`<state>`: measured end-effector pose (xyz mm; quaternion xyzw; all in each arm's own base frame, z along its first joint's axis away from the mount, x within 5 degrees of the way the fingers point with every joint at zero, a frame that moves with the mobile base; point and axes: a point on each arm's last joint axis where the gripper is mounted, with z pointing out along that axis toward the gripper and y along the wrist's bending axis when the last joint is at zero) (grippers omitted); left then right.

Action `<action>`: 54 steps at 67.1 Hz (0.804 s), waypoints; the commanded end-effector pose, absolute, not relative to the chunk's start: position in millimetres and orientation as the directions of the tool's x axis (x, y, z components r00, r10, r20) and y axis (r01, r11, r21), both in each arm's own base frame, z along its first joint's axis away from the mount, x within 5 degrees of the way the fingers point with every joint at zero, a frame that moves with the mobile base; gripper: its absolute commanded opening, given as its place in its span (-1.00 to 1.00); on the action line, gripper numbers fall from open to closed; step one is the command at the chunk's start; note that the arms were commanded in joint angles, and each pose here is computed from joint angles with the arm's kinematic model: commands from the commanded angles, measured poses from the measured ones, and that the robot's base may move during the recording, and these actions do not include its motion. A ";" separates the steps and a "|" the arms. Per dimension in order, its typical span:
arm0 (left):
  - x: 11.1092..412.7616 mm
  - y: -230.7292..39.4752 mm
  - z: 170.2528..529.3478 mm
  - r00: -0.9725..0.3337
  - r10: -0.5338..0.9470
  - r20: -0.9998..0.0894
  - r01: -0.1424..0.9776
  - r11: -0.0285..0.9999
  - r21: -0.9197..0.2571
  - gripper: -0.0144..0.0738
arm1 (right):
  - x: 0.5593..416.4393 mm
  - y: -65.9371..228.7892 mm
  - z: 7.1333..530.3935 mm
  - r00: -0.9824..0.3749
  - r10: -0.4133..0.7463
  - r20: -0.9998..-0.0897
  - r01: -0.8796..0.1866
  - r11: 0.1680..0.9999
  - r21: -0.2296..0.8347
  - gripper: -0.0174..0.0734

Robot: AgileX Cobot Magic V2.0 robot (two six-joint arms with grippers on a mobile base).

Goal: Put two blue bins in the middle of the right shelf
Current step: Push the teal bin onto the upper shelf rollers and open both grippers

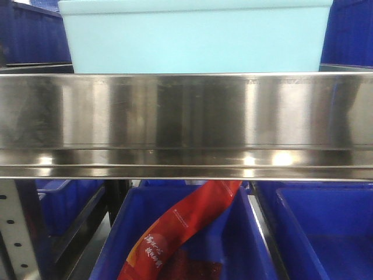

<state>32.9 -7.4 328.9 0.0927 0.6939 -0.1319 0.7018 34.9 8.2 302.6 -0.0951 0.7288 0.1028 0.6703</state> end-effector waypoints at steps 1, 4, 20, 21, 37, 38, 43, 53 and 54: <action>29.7 -6.1 330.7 0.037 -0.062 -0.997 0.314 0.948 -0.047 -0.92 | 30.6 6.3 304.4 -0.025 -0.005 -1.000 -0.271 0.963 0.002 -0.97; 29.7 -6.1 330.7 0.037 -0.062 -0.997 0.314 0.948 -0.047 -0.92 | 30.6 6.3 304.4 -0.025 -0.005 -1.000 -0.271 0.963 0.002 -0.97; 29.8 -6.2 330.9 0.039 -0.062 -0.997 0.314 0.948 -0.047 -0.92 | 30.7 6.4 305.2 -0.017 -0.003 -1.000 -0.271 0.962 0.002 -0.97; 29.8 -6.2 330.9 0.039 -0.062 -0.997 0.314 0.948 -0.047 -0.92 | 30.7 6.4 305.2 -0.017 -0.003 -1.000 -0.271 0.962 0.002 -0.97; 29.8 -6.2 330.9 0.039 -0.062 -0.997 0.314 0.948 -0.047 -0.92 | 30.7 6.4 305.2 -0.017 -0.003 -1.000 -0.271 0.962 0.002 -0.97; 29.8 -6.2 330.9 0.039 -0.062 -0.997 0.314 0.948 -0.047 -0.92 | 30.7 6.4 305.2 -0.017 -0.003 -1.000 -0.271 0.962 0.002 -0.97; 29.8 -6.2 330.9 0.039 -0.062 -0.997 0.314 0.948 -0.047 -0.92 | 30.7 6.4 305.2 -0.017 -0.003 -1.000 -0.271 0.962 0.002 -0.97; 30.0 -6.3 330.5 0.040 -0.062 -0.997 0.315 0.948 -0.047 -0.92 | 30.7 6.4 305.2 -0.016 -0.003 -1.000 -0.271 0.962 0.002 -0.97; 30.3 -6.3 329.9 0.038 -0.062 -0.997 0.313 0.949 -0.047 -0.92 | 30.7 6.4 305.2 -0.016 -0.003 -1.000 -0.271 0.962 0.002 -0.97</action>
